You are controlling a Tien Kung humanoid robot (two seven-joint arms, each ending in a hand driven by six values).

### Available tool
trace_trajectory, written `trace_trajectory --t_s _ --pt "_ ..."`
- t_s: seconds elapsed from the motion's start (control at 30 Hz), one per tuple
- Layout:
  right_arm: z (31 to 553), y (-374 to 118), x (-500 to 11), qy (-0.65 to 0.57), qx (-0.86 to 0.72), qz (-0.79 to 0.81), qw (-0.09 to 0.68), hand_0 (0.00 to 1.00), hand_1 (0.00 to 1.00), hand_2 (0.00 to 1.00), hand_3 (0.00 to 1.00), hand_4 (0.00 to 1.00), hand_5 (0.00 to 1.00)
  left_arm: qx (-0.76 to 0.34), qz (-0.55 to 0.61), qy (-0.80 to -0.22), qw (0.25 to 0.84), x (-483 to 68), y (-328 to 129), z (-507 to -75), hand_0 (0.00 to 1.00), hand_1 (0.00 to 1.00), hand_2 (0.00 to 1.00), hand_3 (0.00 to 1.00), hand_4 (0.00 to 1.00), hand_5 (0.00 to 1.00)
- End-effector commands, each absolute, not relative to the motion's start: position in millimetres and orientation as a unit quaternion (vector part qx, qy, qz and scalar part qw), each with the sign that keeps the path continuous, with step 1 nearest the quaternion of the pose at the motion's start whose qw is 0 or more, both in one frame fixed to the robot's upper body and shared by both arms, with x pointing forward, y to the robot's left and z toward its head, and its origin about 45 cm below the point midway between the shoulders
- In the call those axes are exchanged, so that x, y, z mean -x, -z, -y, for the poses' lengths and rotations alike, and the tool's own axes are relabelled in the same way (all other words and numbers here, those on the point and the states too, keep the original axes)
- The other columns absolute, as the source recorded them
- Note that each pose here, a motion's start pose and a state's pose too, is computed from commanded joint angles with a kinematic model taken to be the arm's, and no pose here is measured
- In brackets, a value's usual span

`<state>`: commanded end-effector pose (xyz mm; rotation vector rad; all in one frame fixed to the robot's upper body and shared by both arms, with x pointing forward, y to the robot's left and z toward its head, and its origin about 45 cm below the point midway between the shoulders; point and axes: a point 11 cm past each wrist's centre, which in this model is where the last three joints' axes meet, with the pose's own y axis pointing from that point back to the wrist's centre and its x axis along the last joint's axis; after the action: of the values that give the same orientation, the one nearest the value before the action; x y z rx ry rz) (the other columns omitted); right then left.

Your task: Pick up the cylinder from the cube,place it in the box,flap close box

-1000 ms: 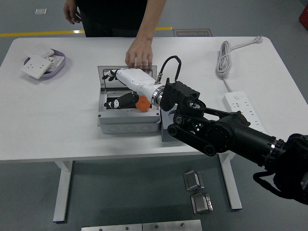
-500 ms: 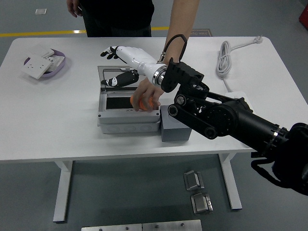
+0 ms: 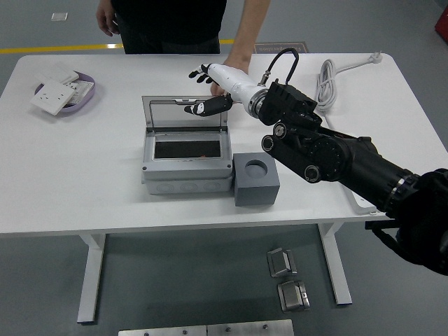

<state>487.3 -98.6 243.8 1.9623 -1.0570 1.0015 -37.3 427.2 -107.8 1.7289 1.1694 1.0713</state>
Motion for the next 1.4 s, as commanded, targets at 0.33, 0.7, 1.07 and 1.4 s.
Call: trace_trajectory --t_s 0.33,0.7,1.07,1.4 --pt "74.2 -237.1 -467.4 -0.402 -0.769 0.371 0.331 0.867 0.777 0.771 0.819 0.861 0.43 -0.677 -0.461 -0.422 0.388 38.2 108.7 -425.3 0.608 0.648 0.562 0.556 0.65 0.285" --pt "77.0 -238.0 -453.9 -0.42 -0.77 0.352 0.326 0.858 0.773 0.771 0.818 0.856 0.443 -0.674 -0.466 -0.423 0.386 43.6 109.5 -422.6 0.609 0.648 0.562 0.556 0.65 0.284" --pt "90.5 -236.1 -442.6 -0.431 -0.768 0.343 0.327 0.851 0.767 0.77 0.819 0.857 0.443 -0.673 -0.468 -0.423 0.386 45.6 110.2 -420.3 0.608 0.647 0.562 0.556 0.65 0.284" --pt "89.1 -236.5 -426.0 -0.444 -0.772 0.326 0.318 0.844 0.765 0.771 0.818 0.858 0.446 -0.672 -0.469 -0.424 0.386 46.7 110.5 -419.5 0.609 0.648 0.564 0.556 0.65 0.284"
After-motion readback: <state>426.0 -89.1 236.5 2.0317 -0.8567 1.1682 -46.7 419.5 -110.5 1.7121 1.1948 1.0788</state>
